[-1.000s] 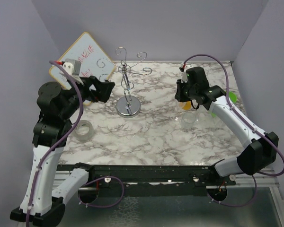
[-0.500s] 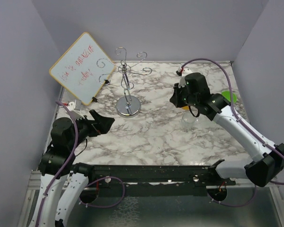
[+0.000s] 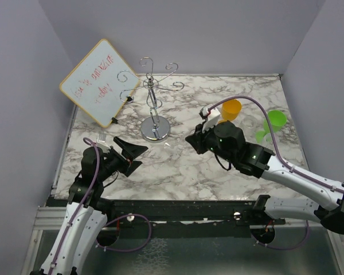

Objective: Place the wine glass upside down on the wine glass rack

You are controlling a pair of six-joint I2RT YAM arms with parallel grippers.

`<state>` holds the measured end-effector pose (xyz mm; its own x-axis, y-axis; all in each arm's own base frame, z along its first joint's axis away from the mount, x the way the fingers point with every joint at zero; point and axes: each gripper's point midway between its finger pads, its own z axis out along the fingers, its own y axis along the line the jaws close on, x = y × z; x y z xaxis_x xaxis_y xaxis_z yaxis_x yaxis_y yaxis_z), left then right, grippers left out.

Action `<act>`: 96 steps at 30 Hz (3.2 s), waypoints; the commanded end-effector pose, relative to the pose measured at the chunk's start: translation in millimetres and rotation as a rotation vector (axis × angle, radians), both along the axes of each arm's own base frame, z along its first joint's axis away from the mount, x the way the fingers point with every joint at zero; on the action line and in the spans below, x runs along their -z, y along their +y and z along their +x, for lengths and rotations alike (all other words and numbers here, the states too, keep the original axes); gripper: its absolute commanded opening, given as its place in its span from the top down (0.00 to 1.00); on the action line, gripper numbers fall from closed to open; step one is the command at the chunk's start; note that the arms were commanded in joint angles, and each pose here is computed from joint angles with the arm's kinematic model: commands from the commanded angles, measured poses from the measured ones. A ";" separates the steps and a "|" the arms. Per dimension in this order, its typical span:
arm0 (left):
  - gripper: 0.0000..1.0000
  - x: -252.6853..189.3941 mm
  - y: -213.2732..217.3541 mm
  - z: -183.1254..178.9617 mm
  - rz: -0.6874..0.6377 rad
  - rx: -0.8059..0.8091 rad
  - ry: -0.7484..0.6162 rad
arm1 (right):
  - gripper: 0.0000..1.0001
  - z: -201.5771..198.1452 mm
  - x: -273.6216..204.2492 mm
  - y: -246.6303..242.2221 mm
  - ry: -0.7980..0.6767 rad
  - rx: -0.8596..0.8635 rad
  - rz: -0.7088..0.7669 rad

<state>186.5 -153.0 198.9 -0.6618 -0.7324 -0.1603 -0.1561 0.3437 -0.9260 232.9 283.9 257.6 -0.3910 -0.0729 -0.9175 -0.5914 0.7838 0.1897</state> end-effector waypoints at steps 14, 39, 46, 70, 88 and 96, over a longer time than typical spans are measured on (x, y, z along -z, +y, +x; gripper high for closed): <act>0.22 -63.3 3.7 32.0 -0.443 -0.214 0.101 | 0.99 -37.1 -83.6 75.8 -0.284 -0.167 0.300; 0.64 -44.4 21.6 51.3 -0.506 -0.376 0.156 | 0.99 -72.7 -90.1 130.8 -0.425 -0.196 0.387; 0.71 -55.0 30.2 57.6 -0.506 -0.418 0.086 | 1.00 -86.3 -88.1 128.7 -0.385 -0.259 0.432; 1.00 -79.2 44.5 63.5 -0.629 -0.438 -0.158 | 0.38 -88.9 -62.1 108.5 -0.281 -0.218 0.473; 1.00 -132.2 45.9 92.4 0.536 -0.172 -0.638 | 0.21 -45.6 -63.2 25.6 -0.213 0.199 0.298; 1.00 -141.5 34.6 77.5 0.724 -0.005 -0.903 | 0.19 -34.5 -79.8 29.3 -0.177 0.258 0.299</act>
